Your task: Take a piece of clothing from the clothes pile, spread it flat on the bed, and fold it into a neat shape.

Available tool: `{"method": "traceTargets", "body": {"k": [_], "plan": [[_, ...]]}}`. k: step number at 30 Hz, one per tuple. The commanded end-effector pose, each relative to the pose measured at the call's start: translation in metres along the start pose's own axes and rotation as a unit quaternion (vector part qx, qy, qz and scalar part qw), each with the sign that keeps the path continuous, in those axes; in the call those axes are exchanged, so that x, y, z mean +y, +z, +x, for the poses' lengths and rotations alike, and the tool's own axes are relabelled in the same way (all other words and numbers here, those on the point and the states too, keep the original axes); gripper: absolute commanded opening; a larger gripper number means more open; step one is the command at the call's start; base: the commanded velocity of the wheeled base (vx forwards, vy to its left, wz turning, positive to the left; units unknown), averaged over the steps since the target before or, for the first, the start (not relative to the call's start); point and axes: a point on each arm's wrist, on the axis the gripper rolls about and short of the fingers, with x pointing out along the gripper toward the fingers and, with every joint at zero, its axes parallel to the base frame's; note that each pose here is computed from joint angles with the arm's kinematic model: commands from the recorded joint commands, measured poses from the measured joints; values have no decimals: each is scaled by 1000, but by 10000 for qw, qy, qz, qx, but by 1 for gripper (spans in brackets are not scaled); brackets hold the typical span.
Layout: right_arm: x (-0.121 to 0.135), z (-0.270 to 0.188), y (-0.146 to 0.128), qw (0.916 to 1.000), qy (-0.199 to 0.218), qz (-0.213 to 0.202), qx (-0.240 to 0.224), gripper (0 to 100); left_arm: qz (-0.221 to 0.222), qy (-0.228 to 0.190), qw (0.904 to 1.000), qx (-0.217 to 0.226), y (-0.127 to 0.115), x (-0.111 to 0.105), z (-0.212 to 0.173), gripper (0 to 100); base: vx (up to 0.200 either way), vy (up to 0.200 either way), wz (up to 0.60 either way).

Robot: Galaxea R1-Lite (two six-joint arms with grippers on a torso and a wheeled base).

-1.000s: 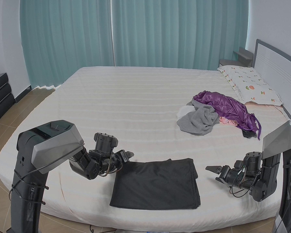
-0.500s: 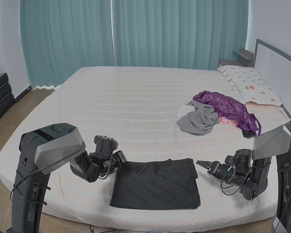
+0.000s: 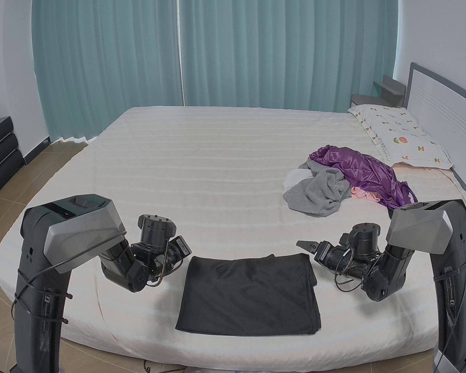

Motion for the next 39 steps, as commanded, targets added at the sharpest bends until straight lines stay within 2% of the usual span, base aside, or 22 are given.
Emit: {"method": "traceTargets", "body": {"k": [1,4,5,14,17,18,22,23,29,33,36,37,39], "plan": [[-1,5,-2,10000,17,-16,5,100,-41,-43,10000,-31,5,-1,-4,0,0,0,0],[-1,5,-2,10000,23,-16,10,100,-71,-142,9999,32,2,-5,-4,0,0,0,0],[-1,5,-2,10000,23,-16,10,100,-64,-195,9998,63,2,-7,-3,100,0,0,0],[-1,5,-1,10000,33,-10,10,100,75,-561,9974,445,-11,-17,-2,100,0,0,0],[-1,5,-1,10000,33,-10,10,100,188,-593,9968,509,-19,-20,3,100,0,0,0],[-1,5,-1,10000,33,-10,10,100,349,-568,9964,531,-22,-18,6,100,0,0,0],[-1,5,-1,10000,33,-10,10,100,464,-557,9959,551,-23,-18,5,100,0,0,0],[-1,5,-1,10000,28,-10,5,100,480,-572,9956,564,-24,-19,5,0,0,0,0],[-1,5,-1,10000,33,-10,10,100,515,-590,9952,587,-27,-21,5,0,0,0,0],[-2,5,-3,10000,6,-13,26,100,506,-412,9967,489,-27,-18,3,0,0,0,0],[-3,5,-4,9998,-24,-208,58,100,442,-200,9985,237,-21,-12,4,0,0,0,0],[-4,6,-6,9992,-24,-386,69,100,373,-122,9991,137,-16,-9,4,0,0,0,0],[-6,9,-9,9988,-25,-482,102,100,361,-80,9993,109,-15,-7,4,0,0,0,0]]}}
